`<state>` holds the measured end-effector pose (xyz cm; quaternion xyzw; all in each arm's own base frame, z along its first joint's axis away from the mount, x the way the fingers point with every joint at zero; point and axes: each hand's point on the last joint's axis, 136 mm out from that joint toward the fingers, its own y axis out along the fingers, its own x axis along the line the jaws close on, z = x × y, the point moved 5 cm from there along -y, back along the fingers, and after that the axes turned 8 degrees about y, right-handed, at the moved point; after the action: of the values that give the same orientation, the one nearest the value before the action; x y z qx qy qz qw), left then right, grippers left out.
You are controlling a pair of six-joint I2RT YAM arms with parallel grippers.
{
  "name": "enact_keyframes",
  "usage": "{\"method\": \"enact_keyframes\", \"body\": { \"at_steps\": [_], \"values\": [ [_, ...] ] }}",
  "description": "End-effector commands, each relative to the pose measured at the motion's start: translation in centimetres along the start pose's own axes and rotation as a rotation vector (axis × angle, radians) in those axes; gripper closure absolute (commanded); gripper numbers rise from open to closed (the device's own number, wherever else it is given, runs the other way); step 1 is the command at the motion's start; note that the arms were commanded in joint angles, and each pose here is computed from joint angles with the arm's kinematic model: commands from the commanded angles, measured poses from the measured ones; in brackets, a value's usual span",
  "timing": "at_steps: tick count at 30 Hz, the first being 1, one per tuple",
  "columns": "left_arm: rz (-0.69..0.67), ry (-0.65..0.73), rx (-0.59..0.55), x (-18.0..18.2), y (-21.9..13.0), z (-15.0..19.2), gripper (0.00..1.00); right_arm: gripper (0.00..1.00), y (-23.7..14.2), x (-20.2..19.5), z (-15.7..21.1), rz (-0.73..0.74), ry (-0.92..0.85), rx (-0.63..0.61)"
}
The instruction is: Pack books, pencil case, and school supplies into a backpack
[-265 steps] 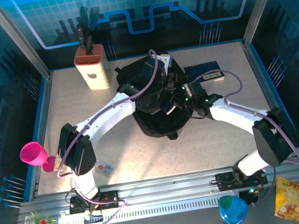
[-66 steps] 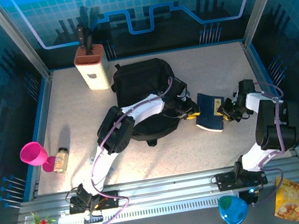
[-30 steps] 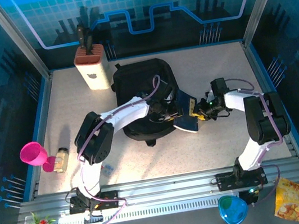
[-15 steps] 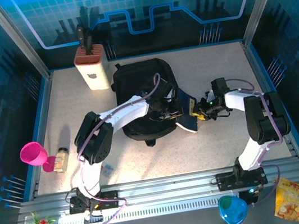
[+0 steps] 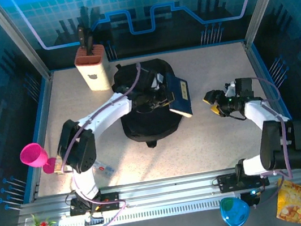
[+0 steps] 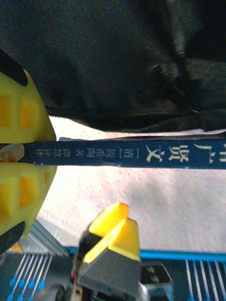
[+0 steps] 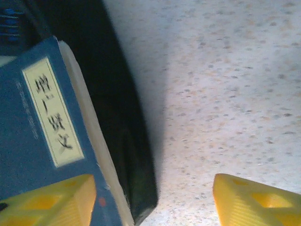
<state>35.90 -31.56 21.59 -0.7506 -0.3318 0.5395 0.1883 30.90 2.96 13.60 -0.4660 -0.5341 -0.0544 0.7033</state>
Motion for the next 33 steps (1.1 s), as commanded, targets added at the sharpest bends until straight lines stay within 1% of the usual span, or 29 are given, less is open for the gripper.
{"method": "enact_keyframes", "body": {
  "at_steps": [1,5,8,11,14,18,22,28,33],
  "values": [
    [0.147,0.002,-0.141,-2.7,-3.6,-2.5,0.96,0.25,-0.9,2.4,0.5,-0.152,0.030,0.013],
    [0.181,-0.056,-0.307,-2.1,-5.9,-4.4,0.95,0.15,-1.9,5.1,1.6,-0.281,0.038,0.011],
    [0.196,-0.120,-0.409,-1.1,-6.7,-5.2,0.95,0.08,-2.4,7.1,2.8,-0.347,0.035,0.014],
    [0.231,-0.164,-0.481,-0.9,-7.0,-5.6,0.94,0.05,-2.5,9.2,4.0,-0.412,0.036,0.017],
    [0.260,-0.195,-0.527,-0.8,-7.2,-6.0,0.94,0.04,-2.3,11.0,5.1,-0.470,0.050,0.020],
    [0.279,-0.229,-0.556,-0.5,-7.2,-6.1,0.94,0.04,-1.6,12.4,6.2,-0.479,0.037,0.015],
    [0.310,-0.257,-0.558,-0.4,-6.9,-6.0,0.93,0.05,-0.3,13.2,7.0,-0.462,0.031,0.016],
    [0.330,-0.274,-0.550,-0.4,-6.7,-5.9,0.93,0.08,1.6,15.3,7.2,-0.485,0.028,0.033],
    [0.335,-0.278,-0.542,-0.5,-6.6,-5.8,0.93,0.21,3.5,16.7,7.0,-0.502,0.058,0.053]
  ]
}}
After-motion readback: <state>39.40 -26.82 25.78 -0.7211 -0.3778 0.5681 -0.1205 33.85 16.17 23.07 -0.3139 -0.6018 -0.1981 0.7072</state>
